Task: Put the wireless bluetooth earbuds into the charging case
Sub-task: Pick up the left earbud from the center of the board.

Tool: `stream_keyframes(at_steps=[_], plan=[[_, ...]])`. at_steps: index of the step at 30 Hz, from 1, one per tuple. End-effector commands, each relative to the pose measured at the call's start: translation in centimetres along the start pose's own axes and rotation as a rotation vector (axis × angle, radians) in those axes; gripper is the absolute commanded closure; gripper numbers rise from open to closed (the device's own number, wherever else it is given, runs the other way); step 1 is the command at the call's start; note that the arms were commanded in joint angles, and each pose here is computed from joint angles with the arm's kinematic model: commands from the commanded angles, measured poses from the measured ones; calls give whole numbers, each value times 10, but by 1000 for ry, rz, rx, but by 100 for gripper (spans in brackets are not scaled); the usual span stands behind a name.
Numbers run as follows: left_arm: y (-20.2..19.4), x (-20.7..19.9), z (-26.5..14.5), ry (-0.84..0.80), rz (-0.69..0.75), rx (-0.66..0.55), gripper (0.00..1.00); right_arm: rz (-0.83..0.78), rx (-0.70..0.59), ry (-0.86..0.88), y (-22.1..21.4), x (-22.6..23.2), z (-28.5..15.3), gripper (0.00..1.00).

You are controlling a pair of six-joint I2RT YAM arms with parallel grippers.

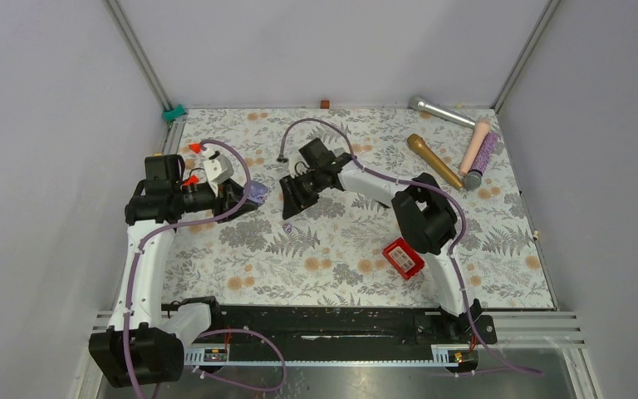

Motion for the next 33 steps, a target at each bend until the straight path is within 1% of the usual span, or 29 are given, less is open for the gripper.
stream_keyframes(at_steps=[1, 5, 10, 12, 17, 28, 33], plan=[[7, -3, 0, -39, 55, -45, 100, -58, 68, -58, -3, 17, 17, 48], [6, -3, 1, -48, 46, -48, 100, -110, 114, -163, -11, 11, 26, 46], [6, -3, 1, -56, 42, -56, 100, -171, 152, -220, -19, 12, 34, 45], [6, -3, 1, -58, 43, -60, 100, -225, 161, -248, -17, 12, 37, 44], [6, -4, 0, -61, 49, -62, 100, -299, 175, -319, -11, 10, 38, 44], [6, -4, -1, -63, 47, -66, 100, -360, 224, -335, -15, 17, 49, 44], [6, -5, -1, -68, 46, -69, 100, -367, 235, -362, -17, 14, 51, 47]])
Point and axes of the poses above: each gripper's point midway between its finger pads, its own z axis out along the fingers, its own x axis along the line the jaws close on, y = z × x, the point moved 5 cm from there along -z, back along the fingers, and after that the axes turned 8 degrees about -z, right-handed, at the moved point
